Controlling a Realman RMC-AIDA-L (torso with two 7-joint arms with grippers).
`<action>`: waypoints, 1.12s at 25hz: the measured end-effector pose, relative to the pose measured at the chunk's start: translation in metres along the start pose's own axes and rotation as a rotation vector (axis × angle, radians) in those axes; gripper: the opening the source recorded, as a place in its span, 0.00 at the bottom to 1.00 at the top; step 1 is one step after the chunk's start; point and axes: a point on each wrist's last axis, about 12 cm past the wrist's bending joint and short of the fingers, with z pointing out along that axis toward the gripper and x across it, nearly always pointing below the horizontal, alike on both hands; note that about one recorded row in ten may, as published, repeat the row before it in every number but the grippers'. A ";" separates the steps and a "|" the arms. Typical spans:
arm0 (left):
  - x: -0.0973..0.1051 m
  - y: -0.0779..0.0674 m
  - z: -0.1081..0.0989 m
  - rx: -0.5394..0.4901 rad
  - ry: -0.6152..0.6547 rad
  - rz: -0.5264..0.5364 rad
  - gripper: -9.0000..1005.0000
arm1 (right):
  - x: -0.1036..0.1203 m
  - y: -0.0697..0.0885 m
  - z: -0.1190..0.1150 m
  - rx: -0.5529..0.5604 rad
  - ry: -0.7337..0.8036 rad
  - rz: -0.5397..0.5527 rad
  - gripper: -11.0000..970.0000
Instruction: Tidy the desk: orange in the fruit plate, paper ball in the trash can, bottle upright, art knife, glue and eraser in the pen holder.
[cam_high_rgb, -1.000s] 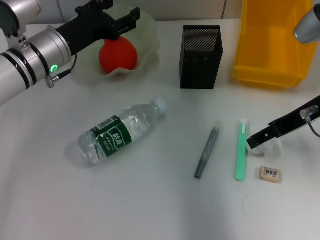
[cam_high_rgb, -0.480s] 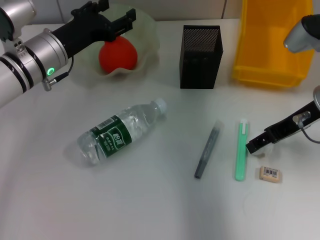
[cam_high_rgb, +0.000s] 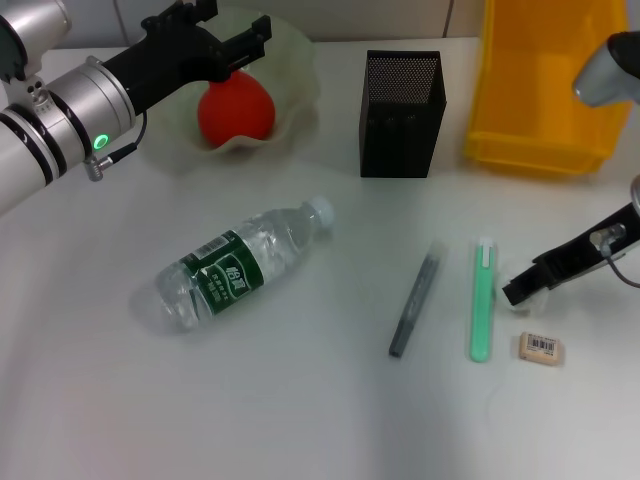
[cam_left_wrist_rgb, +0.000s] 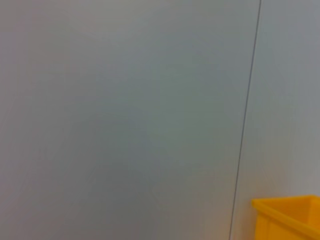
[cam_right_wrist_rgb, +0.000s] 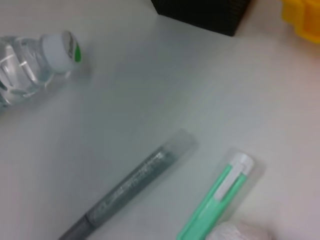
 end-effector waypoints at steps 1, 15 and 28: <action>0.000 0.000 0.000 0.000 -0.001 0.000 0.81 | 0.002 -0.002 -0.002 -0.006 0.004 0.006 0.55; -0.001 -0.003 -0.003 0.032 -0.027 -0.026 0.81 | 0.037 -0.045 -0.107 -0.367 -0.554 0.052 0.49; 0.003 -0.008 -0.016 0.080 -0.063 -0.058 0.81 | 0.038 -0.101 -0.048 -0.158 -1.081 0.035 0.53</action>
